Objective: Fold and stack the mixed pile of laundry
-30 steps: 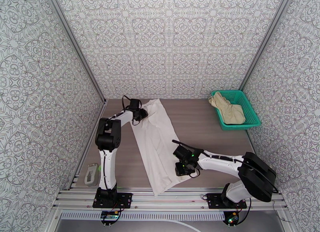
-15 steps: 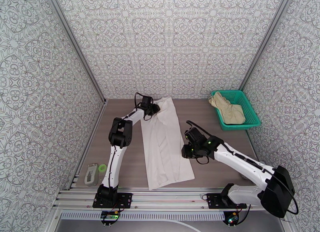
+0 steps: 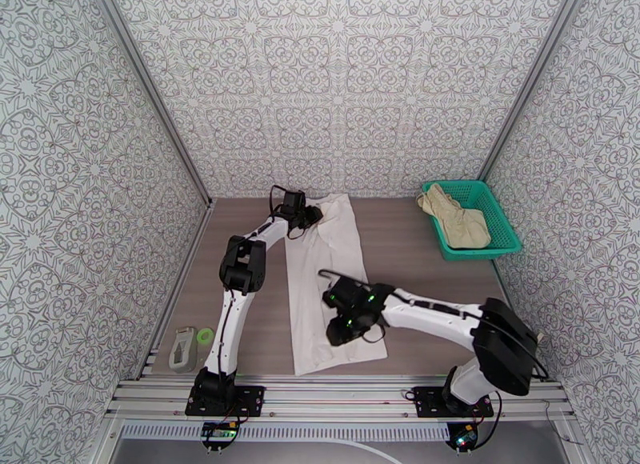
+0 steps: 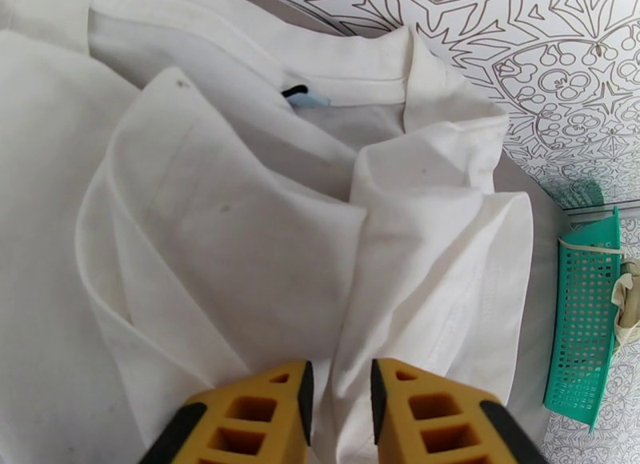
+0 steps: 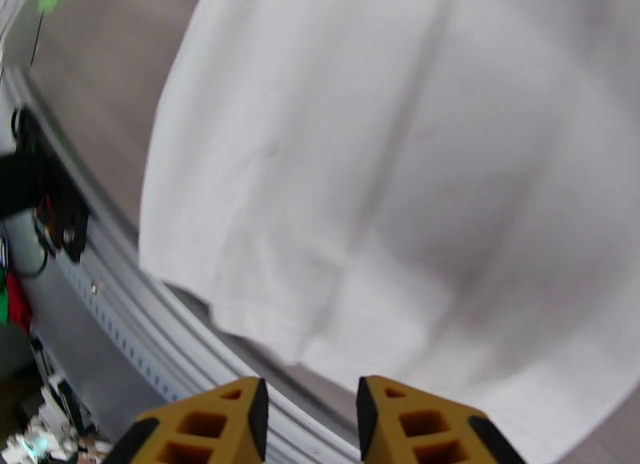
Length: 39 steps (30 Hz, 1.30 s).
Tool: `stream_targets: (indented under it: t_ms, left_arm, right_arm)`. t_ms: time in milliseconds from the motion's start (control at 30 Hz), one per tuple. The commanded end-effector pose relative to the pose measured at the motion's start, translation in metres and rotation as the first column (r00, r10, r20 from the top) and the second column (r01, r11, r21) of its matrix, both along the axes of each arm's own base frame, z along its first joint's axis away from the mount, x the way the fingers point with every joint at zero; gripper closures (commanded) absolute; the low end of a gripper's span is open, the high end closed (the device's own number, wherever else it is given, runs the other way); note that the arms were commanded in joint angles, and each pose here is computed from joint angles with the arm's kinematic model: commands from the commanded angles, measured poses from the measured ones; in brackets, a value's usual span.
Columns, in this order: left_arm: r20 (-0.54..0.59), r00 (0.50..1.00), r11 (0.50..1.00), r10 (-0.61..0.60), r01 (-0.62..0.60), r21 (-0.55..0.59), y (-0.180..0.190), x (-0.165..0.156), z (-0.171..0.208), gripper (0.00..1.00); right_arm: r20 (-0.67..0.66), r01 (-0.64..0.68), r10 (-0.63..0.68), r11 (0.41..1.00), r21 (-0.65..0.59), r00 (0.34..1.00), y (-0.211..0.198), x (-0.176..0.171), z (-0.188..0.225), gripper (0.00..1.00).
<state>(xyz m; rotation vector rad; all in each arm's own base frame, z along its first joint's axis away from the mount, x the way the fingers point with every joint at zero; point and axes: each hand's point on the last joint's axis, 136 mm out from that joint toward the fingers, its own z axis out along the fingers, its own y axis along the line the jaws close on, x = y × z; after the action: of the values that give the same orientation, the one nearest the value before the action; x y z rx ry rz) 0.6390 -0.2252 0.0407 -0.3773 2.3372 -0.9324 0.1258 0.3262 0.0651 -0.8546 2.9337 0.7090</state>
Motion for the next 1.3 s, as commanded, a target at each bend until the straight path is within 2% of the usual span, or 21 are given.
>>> stream_targets:
  t_ms: [0,200,333,533,633,700,933,1033,1167,1267]
  left_arm:
    - [-0.104,0.995,0.999,-0.013,0.018,0.046,0.01,-0.015,-0.045,0.73]
    - [-0.102,0.995,0.999,-0.015,0.019,0.043,0.011,-0.016,-0.044,0.73]
    - [-0.098,0.995,0.999,-0.019,0.022,0.038,0.009,-0.016,-0.043,0.73]
    - [-0.096,0.995,0.999,-0.019,0.022,0.035,0.009,-0.015,-0.043,0.73]
    - [-0.096,0.995,0.999,-0.017,0.021,0.035,0.01,-0.015,-0.043,0.73]
    - [-0.098,0.995,0.999,-0.018,0.021,0.037,0.011,-0.015,-0.044,0.73]
    - [-0.105,0.994,0.999,-0.019,0.023,0.041,0.011,-0.017,-0.047,0.73]
    - [-0.106,0.994,0.999,-0.019,0.024,0.045,0.013,-0.017,-0.047,0.72]
    - [-0.108,0.994,0.999,-0.022,0.027,0.046,0.014,-0.017,-0.047,0.71]
    - [-0.102,0.994,0.999,-0.028,0.033,0.042,0.013,-0.017,-0.044,0.68]
  right_arm:
    - [-0.04,-0.016,0.018,0.999,0.042,0.999,0.016,-0.01,-0.004,0.61]
    - [-0.061,-0.017,0.015,1.0,-0.02,0.998,0.013,-0.014,-0.026,0.58]
    - [-0.067,-0.001,-0.003,0.998,-0.06,0.998,0.007,-0.014,-0.037,0.62]
    - [-0.065,0.008,-0.01,0.999,-0.04,0.998,0.005,-0.018,-0.027,0.89]
    - [-0.075,0.0,-0.003,0.999,-0.034,0.997,0.002,-0.025,-0.022,0.98]
    - [-0.078,-0.002,0.0,0.999,-0.035,0.997,-0.001,-0.03,-0.019,1.0]
    - [-0.09,0.007,-0.012,0.998,-0.059,0.996,-0.013,-0.038,-0.024,0.98]
    - [-0.092,0.021,-0.03,0.995,-0.095,0.995,-0.019,-0.038,-0.033,0.9]
    - [-0.082,0.031,-0.043,0.99,-0.139,0.996,-0.028,-0.038,-0.038,0.75]
    - [-0.07,0.036,-0.046,0.99,-0.133,0.997,-0.03,-0.037,-0.032,0.69]
